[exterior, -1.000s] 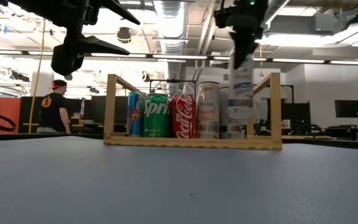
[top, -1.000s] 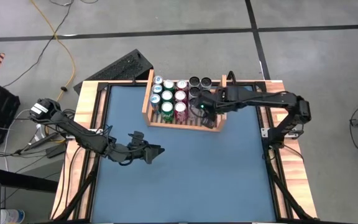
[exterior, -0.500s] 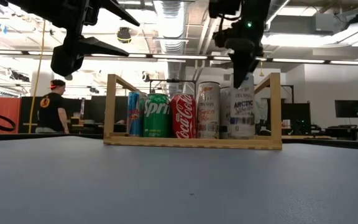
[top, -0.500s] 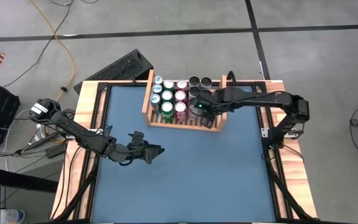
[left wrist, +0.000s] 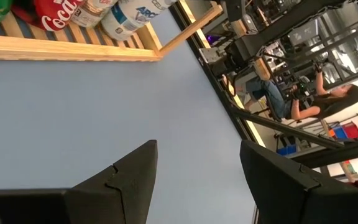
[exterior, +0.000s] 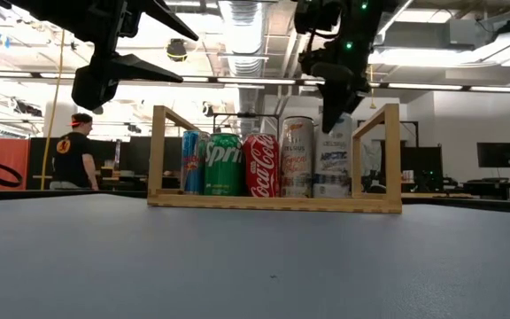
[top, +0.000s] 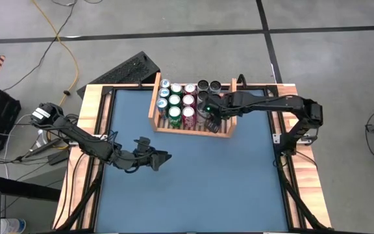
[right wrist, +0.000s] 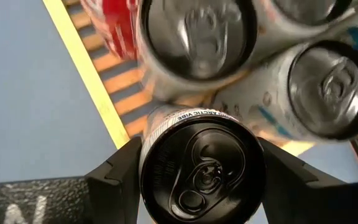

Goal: Place canned beverage on shelf
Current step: Put the light blue soda can on the shelf

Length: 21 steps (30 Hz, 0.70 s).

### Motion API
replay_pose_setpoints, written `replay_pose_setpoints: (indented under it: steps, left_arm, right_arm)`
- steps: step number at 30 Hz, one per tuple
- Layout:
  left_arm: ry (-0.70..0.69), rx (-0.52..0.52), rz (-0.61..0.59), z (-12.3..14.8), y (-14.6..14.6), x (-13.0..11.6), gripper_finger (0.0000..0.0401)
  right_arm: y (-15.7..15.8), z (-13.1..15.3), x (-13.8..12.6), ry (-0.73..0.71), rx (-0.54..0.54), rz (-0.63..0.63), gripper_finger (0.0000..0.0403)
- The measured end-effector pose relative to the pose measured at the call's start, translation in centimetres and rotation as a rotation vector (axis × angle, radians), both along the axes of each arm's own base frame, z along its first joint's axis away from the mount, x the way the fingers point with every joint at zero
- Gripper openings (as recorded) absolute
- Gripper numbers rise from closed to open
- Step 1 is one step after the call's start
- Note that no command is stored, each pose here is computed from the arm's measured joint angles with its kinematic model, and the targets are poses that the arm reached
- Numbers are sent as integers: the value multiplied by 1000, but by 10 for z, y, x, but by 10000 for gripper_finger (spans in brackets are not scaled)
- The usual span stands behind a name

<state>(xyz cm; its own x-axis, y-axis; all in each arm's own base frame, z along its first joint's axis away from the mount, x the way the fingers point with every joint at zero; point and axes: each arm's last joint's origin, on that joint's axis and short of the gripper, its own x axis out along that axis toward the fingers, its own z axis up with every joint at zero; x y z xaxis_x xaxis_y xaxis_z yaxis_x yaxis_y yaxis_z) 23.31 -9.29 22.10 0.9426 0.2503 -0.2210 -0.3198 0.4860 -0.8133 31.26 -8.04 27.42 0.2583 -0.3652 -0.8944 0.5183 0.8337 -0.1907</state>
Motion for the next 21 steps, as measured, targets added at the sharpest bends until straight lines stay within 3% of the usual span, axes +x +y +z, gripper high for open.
replay_pose_setpoints:
  steps: [21]
  left_arm:
    - [-3,-15,1,0,0,0,218]
  right_arm:
    - [-6,0,0,3,-3,36,264]
